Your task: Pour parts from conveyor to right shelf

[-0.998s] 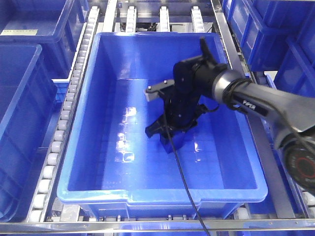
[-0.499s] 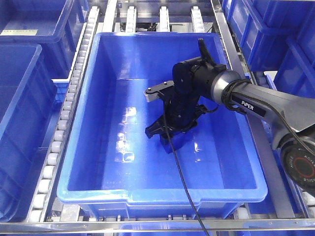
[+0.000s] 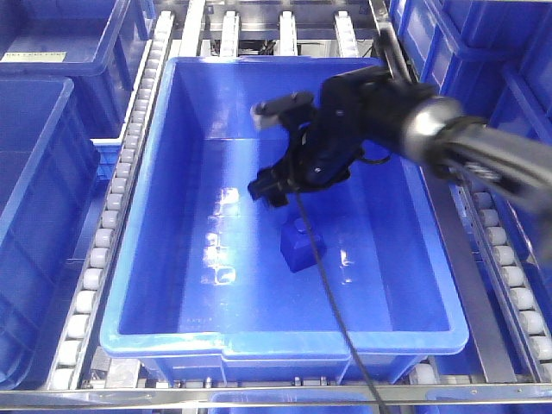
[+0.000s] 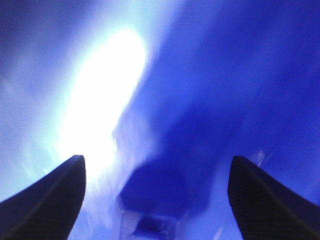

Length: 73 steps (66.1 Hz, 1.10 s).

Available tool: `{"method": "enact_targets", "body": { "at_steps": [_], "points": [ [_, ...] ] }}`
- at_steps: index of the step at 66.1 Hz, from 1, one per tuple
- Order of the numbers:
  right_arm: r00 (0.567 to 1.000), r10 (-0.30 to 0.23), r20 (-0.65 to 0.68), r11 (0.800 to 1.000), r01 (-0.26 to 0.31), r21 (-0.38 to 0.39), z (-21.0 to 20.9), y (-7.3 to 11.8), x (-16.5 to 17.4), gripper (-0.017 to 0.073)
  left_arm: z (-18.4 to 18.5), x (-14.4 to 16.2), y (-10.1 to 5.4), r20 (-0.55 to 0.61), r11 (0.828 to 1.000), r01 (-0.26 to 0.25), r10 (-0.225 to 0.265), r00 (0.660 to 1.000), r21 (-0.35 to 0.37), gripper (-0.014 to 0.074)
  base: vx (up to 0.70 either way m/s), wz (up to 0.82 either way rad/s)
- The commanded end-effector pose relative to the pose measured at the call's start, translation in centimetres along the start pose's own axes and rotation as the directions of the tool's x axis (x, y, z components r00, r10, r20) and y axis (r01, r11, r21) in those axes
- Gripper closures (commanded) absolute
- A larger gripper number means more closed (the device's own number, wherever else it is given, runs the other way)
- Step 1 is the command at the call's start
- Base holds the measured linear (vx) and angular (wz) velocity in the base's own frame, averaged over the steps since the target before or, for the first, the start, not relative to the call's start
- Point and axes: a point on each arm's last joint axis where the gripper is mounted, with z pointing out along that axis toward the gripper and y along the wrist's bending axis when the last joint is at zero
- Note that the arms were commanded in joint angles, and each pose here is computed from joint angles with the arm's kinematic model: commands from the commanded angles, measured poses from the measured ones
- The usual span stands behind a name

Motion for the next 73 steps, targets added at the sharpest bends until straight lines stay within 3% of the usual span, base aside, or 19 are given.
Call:
{"method": "enact_targets", "body": {
  "at_steps": [1, 22, 28, 38, 48, 62, 68, 73],
  "points": [
    [0.969, -0.004, 0.246, 1.0, -0.002, 0.024, -5.0, 0.0, -0.6, 0.0024, 0.0, -1.3, -0.1, 0.082, 1.0, 0.016, -0.017, 0.997, 0.012, 0.0599, 0.0, 0.0],
    [0.884, -0.006, 0.468, 0.999, -0.018, 0.047, -10.3, 0.5, 6.8, 0.0145, 0.0, -1.3, -0.1, 0.082, 1.0, 0.016, -0.017, 0.997, 0.012, 0.0599, 0.0, 0.0],
    [0.859, -0.008, 0.512, 0.998, -0.021, 0.052, -12.1, 0.7, 9.3, 0.0263, 0.0, -1.3, -0.1, 0.082, 1.0, 0.016, -0.017, 0.997, 0.012, 0.0599, 0.0, 0.0],
    [0.821, -0.011, 0.571, 0.998, -0.025, 0.056, -14.7, 1.0, 13.0, 0.0578, 0.0, -1.3, -0.1, 0.082, 1.0, 0.016, -0.017, 0.997, 0.012, 0.0599, 0.0, 0.0],
    [0.746, -0.019, 0.665, 0.997, -0.031, 0.064, -17.0, 1.3, 16.1, 0.0568, 0.0, -1.3, -0.1, 0.082, 1.0, 0.016, -0.017, 0.997, 0.012, 0.0599, 0.0, 0.0],
    [0.558, -0.039, 0.829, 0.996, -0.049, 0.079, -19.6, 1.5, 19.8, 0.0568, 0.0, -1.3, -0.1, 0.082, 1.0, 0.016, -0.017, 0.997, 0.012, 0.0599, 0.0, 0.0],
    [0.542, -0.04, 0.839, 0.996, -0.05, 0.08, -19.8, 1.6, 21.0, 0.0568, 0.0, -1.3, -0.1, 0.082, 1.0, 0.016, -0.017, 0.997, 0.012, 0.0599, 0.0, 0.0],
    [0.573, -0.038, 0.819, 0.996, -0.048, 0.079, -18.8, 1.6, 21.9, 0.0568, 0.0, -1.3, -0.1, 0.082, 1.0, 0.016, -0.017, 0.997, 0.012, 0.0599, 0.0, 0.0]
  ]
}}
